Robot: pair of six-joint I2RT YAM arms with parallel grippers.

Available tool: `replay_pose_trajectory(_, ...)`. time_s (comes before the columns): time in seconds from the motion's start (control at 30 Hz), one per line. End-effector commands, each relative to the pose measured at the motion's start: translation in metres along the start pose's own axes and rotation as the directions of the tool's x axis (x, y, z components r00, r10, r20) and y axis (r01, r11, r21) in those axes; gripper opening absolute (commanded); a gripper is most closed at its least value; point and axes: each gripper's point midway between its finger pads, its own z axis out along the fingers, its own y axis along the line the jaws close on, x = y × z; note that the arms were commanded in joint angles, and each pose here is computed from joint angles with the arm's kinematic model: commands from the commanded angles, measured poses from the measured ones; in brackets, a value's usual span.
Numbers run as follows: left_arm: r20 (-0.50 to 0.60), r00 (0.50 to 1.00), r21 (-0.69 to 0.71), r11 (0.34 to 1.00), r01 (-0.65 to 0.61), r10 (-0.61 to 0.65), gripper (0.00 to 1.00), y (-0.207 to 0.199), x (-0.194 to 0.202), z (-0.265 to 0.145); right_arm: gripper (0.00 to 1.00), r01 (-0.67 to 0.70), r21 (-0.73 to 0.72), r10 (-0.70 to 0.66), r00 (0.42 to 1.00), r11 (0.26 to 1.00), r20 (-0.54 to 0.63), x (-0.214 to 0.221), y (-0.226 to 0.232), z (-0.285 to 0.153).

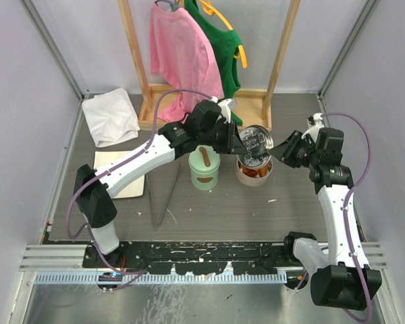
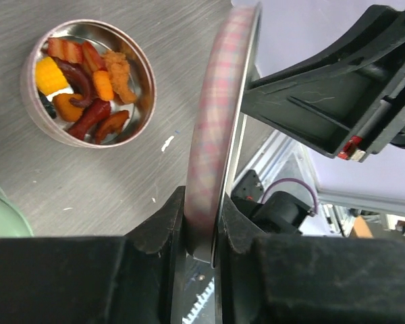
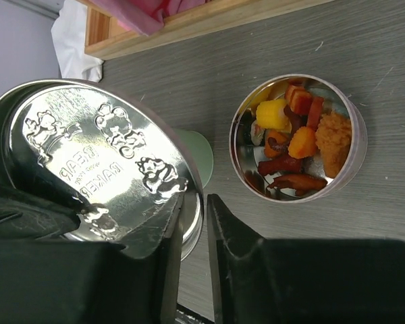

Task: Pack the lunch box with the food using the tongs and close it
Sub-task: Screw the box lid onto the packing box.

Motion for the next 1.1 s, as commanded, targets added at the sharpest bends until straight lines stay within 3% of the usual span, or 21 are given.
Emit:
replay_pose_trajectory(0.0,0.092,0.986,0.012,0.99,-0.143,0.141,0.06,-0.017,-0.022,-0.027,0.31,0.048,-0.083,-0.042,0.997,0.995,0.064,-0.018,0.026,-0.01)
replay_pose_trajectory(0.17,0.161,0.929,-0.172,0.936,-0.306,0.333,0.05,-0.003,-0.033,-0.041,0.57,-0.037,-0.013,0.038,0.995,0.999,0.093,-0.024,0.021,-0.015)
replay_pose_trajectory(0.27,0.178,0.846,-0.324,0.842,-0.431,0.502,0.06,0.002,-0.039,-0.052,0.62,-0.116,-0.001,0.115,0.986,0.993,0.118,-0.028,0.024,-0.021)
replay_pose_trajectory(0.37,0.157,0.724,-0.446,0.703,-0.554,0.671,0.07,-0.002,-0.043,-0.058,0.63,-0.183,-0.064,0.19,0.973,0.981,0.131,-0.035,0.044,-0.031)
replay_pose_trajectory(0.4,0.129,0.662,-0.485,0.629,-0.608,0.739,0.08,-0.001,-0.043,-0.059,0.64,-0.204,-0.084,0.214,0.967,0.975,0.141,-0.039,0.051,-0.035)
replay_pose_trajectory(0.53,0.054,0.474,-0.604,0.407,-0.686,0.879,0.09,-0.006,-0.044,-0.059,0.65,-0.269,-0.12,0.288,0.939,0.956,0.187,-0.056,0.071,-0.052)
replay_pose_trajectory(0.77,-0.109,0.276,-0.712,0.119,-0.692,0.955,0.09,-0.006,-0.042,-0.055,0.75,-0.372,-0.167,0.398,0.901,0.913,0.172,-0.062,0.091,-0.068)
replay_pose_trajectory(0.87,-0.119,0.213,-0.726,0.062,-0.685,0.97,0.1,-0.014,-0.04,-0.054,0.76,-0.43,-0.167,0.449,0.888,0.887,0.099,-0.052,0.091,-0.062)
replay_pose_trajectory(1.07,-0.109,0.156,-0.698,0.036,-0.716,0.982,0.1,-0.026,-0.033,-0.049,0.76,-0.497,-0.205,0.505,0.863,0.843,-0.019,-0.036,0.092,-0.047)
